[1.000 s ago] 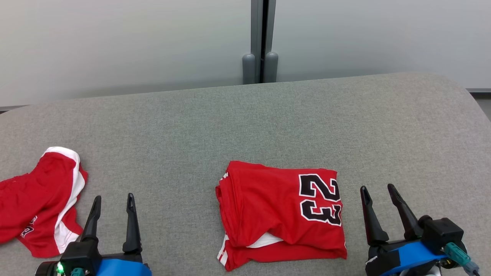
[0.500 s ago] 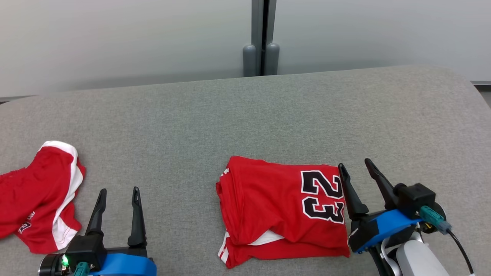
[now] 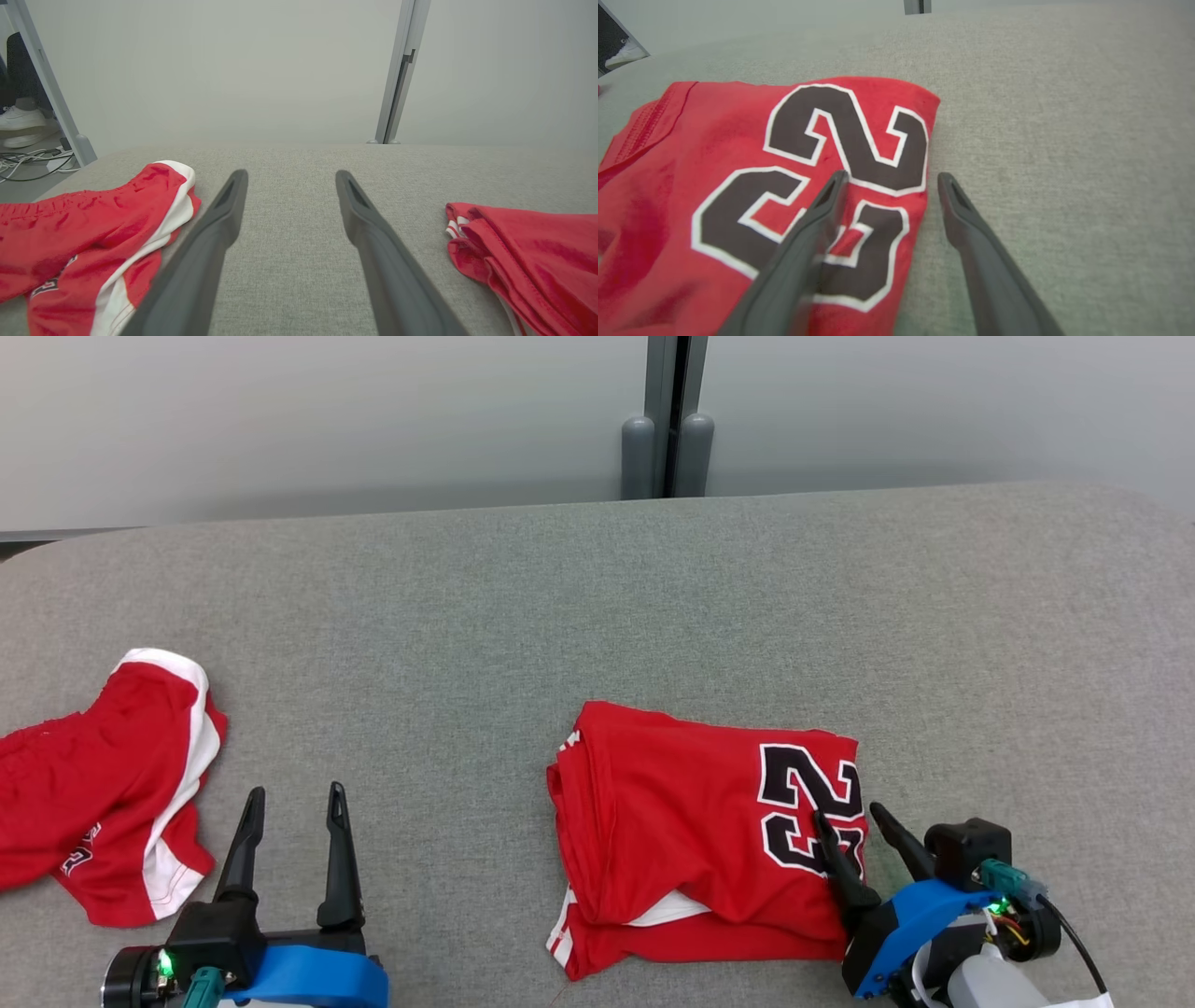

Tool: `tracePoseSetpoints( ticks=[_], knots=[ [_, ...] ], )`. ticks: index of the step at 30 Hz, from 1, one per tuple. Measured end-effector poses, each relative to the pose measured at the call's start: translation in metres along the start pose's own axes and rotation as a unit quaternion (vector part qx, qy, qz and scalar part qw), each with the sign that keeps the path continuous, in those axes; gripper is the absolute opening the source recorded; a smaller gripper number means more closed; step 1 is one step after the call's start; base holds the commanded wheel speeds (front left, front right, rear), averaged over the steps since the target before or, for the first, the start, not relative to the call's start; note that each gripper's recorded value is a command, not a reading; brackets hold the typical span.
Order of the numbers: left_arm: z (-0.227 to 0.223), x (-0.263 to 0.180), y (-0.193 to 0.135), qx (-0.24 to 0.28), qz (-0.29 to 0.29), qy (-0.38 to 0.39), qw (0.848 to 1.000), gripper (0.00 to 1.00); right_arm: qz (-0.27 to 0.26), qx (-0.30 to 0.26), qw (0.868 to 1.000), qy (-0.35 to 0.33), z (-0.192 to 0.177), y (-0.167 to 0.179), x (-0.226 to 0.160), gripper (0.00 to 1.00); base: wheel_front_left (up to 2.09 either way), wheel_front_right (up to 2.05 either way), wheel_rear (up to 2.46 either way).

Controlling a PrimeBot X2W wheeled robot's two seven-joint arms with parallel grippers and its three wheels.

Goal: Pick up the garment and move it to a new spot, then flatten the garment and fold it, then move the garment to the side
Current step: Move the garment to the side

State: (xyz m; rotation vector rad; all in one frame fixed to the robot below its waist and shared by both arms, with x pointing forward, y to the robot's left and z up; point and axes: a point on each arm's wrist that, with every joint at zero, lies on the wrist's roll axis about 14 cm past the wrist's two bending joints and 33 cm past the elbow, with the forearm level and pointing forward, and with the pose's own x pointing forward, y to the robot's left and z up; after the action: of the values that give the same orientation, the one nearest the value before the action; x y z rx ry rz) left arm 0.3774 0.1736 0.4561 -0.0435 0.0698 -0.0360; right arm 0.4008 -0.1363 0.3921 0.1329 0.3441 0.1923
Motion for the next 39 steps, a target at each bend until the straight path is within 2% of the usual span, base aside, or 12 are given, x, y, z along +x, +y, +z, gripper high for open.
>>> tracePoseSetpoints(
  ticks=[7,14,15,16,18,25,32,39],
  knots=[
    [-0.003,0.003,-0.002,-0.003,0.000,0.004,1.000,1.00,-0.002,0.018,0.999,0.043,-0.026,0.001,0.000,1.00,0.00,0.00,0.00],
    [-0.005,0.008,-0.004,-0.006,-0.001,0.007,1.000,1.00,0.013,0.031,0.998,0.061,-0.035,0.013,0.007,1.00,0.00,0.00,0.00],
    [-0.006,0.008,-0.003,-0.006,-0.001,0.008,1.000,1.00,0.016,0.031,0.997,0.064,-0.035,0.014,0.008,0.89,0.00,0.00,0.00],
    [-0.006,0.008,-0.004,-0.007,-0.001,0.008,1.000,1.00,0.017,0.034,0.997,0.064,-0.035,0.015,0.009,0.44,0.00,0.00,0.00],
    [-0.007,0.009,-0.003,-0.007,0.000,0.010,1.000,1.00,0.019,0.042,0.997,0.061,-0.035,0.018,0.011,0.00,0.00,0.00,0.00],
    [-0.011,0.015,-0.006,-0.010,-0.004,0.015,1.000,1.00,0.013,0.037,0.998,0.040,-0.022,0.005,0.019,0.00,0.00,0.00,0.00],
    [-0.010,0.036,-0.024,-0.012,-0.034,0.008,0.999,1.00,-0.035,0.018,0.999,0.008,0.001,-0.048,0.024,0.00,0.00,0.00,0.00],
    [-0.015,0.067,-0.056,-0.014,-0.081,0.002,0.997,1.00,-0.105,0.005,0.994,-0.015,0.017,-0.110,0.011,0.00,0.00,0.00,0.00]
  ],
)
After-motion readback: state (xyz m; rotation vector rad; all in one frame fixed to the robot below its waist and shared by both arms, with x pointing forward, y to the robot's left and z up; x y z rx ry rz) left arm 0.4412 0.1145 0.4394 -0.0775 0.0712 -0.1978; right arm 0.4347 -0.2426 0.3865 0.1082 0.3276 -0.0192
